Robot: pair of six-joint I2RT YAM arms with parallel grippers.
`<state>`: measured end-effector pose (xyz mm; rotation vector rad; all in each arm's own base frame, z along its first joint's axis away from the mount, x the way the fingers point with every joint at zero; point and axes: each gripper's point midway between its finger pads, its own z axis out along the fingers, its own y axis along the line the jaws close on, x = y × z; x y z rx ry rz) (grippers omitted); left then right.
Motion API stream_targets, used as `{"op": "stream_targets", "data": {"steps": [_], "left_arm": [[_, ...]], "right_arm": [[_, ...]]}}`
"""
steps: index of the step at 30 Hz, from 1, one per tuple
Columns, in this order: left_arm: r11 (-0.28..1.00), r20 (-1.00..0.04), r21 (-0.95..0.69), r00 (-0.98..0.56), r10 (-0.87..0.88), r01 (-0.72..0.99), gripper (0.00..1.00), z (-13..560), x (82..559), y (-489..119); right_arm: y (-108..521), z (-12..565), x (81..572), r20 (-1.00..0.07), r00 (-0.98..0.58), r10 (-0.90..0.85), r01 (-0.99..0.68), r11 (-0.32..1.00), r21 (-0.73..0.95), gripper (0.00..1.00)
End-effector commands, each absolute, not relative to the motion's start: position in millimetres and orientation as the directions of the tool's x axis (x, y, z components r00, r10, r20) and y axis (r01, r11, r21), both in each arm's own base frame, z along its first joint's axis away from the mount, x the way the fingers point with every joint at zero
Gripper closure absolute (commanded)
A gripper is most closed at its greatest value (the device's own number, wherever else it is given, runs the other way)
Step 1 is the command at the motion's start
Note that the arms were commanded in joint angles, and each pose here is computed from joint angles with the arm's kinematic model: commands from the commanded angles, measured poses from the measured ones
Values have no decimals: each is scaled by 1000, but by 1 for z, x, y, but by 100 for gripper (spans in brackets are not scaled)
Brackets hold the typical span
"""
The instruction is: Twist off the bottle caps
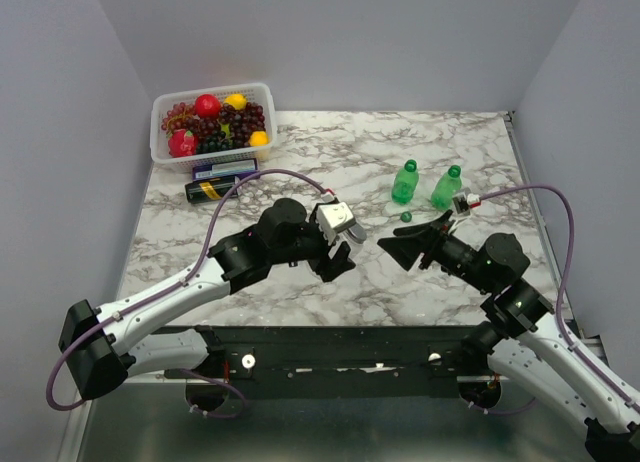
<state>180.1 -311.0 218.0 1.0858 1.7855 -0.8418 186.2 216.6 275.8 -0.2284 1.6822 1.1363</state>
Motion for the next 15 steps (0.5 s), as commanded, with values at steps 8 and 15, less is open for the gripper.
{"op": "stream_targets", "data": {"steps": [8,15], "left_arm": [[502,-900,-32,-244,362,864,75,209,199,-306],[496,-892,-28,-246,380,868,75,203,197,-309]], "right_arm": [[237,294,202,-707,-421,567,-537,473,699,20],[261,287,213,-706,-437,558,-499,502,706,17]]}}
